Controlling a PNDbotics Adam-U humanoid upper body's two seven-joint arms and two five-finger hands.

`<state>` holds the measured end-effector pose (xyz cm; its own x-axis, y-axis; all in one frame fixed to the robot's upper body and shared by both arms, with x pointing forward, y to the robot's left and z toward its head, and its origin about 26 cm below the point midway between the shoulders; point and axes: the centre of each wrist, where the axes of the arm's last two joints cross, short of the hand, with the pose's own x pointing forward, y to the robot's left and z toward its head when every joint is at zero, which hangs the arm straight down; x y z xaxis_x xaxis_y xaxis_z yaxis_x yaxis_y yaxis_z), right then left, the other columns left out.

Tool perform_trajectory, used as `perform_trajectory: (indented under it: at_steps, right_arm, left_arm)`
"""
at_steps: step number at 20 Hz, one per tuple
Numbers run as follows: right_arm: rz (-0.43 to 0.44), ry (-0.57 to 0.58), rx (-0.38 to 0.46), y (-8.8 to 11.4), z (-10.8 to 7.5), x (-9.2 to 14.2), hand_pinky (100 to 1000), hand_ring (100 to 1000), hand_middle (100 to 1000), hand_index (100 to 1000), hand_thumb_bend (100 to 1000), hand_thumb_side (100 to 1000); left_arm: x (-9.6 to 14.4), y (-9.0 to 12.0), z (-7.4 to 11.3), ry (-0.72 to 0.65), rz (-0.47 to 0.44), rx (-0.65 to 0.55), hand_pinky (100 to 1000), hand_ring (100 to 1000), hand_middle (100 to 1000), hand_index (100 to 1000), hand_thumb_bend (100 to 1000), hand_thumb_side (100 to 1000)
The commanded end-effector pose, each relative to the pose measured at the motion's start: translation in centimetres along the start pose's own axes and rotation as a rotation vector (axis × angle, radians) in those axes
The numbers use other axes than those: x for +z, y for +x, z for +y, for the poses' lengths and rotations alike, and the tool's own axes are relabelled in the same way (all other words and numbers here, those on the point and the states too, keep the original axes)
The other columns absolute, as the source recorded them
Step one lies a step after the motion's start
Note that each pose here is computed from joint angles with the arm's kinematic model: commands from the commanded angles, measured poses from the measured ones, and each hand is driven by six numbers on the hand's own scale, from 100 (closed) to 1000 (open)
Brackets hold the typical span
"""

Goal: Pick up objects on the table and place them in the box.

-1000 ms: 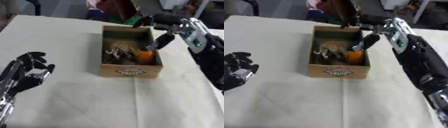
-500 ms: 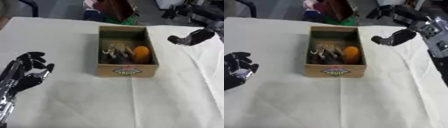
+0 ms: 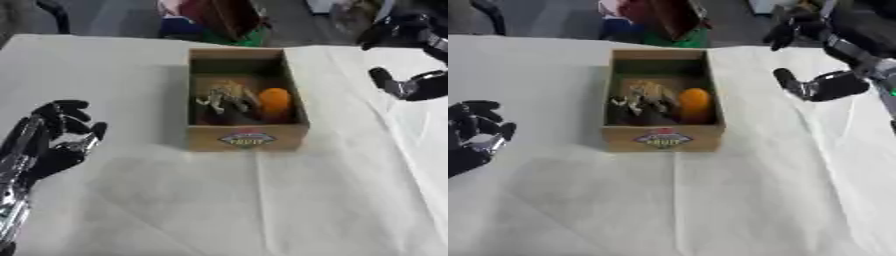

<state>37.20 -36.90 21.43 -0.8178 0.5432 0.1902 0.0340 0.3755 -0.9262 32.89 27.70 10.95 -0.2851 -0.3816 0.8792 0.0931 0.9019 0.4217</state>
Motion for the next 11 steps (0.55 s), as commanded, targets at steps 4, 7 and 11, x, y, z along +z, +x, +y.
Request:
perform_trajectory:
  at_steps: [4, 7, 11]
  right_arm:
    - [0.047, -0.042, -0.017, 0.2, -0.5, 1.3, 651, 655, 699, 823, 100, 333]
    - [0.064, -0.046, -0.044, 0.2, 0.0, 1.8, 646, 648, 693, 819, 100, 314]
    - [0.075, -0.052, -0.080, 0.2, 0.6, 2.1, 642, 642, 687, 814, 100, 302]
  left_arm:
    - [-0.1, 0.4, 0.9, 0.022, -0.014, -0.015, 654, 541, 537, 740, 387, 208]
    - [-0.1, 0.5, 0.9, 0.027, -0.016, -0.015, 653, 541, 537, 740, 385, 205]
    - [0.0, 0.6, 1.0, 0.034, -0.019, -0.013, 653, 540, 537, 740, 383, 203]
